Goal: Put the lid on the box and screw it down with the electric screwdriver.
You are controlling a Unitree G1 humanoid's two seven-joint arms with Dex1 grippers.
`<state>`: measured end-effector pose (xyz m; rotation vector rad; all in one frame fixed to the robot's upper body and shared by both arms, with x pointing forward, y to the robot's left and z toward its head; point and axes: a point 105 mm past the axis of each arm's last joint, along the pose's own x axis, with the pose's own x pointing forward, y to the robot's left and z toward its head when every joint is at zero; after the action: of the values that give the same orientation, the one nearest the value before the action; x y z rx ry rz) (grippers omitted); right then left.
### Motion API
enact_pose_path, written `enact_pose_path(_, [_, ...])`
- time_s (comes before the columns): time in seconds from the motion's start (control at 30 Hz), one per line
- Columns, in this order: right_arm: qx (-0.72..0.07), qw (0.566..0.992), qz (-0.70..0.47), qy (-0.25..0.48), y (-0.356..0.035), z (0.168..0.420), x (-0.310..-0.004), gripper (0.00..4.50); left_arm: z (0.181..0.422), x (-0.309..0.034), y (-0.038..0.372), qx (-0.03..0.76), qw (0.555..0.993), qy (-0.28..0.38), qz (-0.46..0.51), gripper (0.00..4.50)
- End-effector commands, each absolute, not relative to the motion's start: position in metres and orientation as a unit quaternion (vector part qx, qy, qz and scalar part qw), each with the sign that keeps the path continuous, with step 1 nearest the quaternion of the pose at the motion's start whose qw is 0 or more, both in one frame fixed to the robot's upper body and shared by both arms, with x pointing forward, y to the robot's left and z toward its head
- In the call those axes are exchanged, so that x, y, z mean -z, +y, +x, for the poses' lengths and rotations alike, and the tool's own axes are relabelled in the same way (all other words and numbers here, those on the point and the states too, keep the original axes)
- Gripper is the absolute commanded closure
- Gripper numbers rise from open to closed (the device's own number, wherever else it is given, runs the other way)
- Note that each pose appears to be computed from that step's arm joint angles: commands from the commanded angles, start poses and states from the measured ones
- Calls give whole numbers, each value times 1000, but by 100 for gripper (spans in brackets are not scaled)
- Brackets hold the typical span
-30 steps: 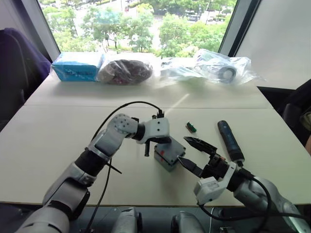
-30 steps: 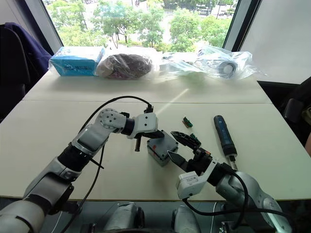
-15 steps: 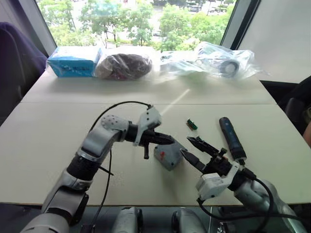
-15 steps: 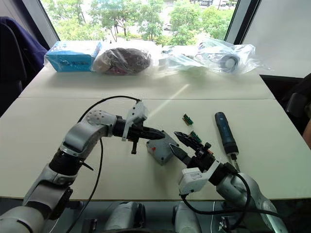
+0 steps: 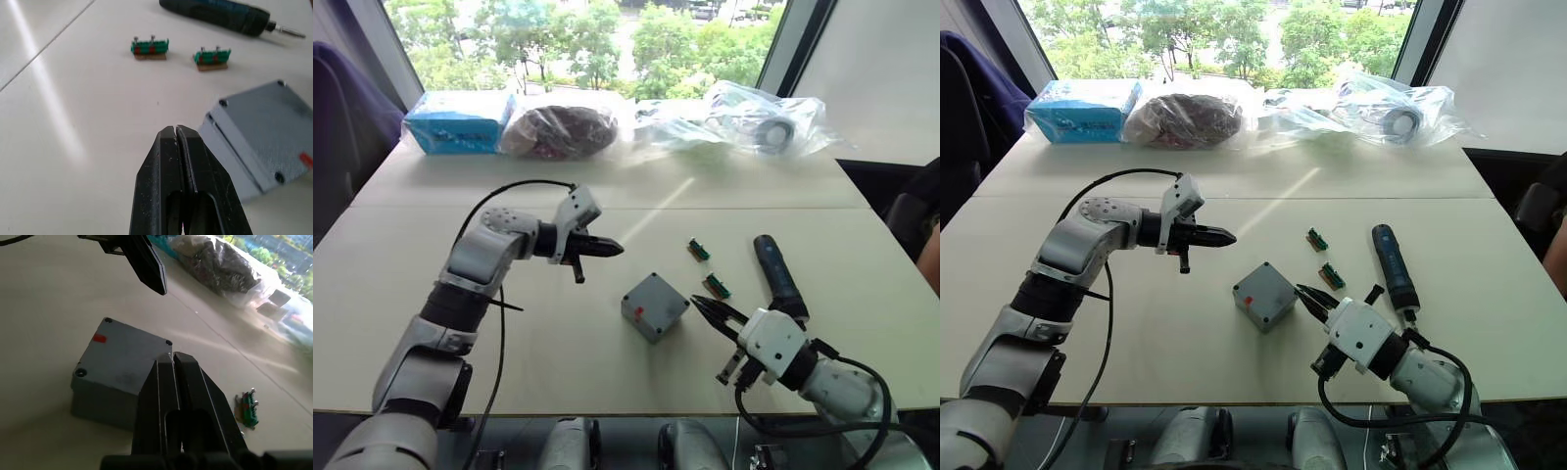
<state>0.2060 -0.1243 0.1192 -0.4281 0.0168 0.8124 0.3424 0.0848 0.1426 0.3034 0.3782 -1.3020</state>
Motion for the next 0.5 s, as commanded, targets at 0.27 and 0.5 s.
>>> enact_pose_path(0.27, [-408,891,-189,65,-124,207,-98,446,325,-128,61,658,716,176,155,450])
enact_pose_path(0.5, [-403,895,-184,49,-118,217,-102,446,323,-129,58,660,714,174,154,450])
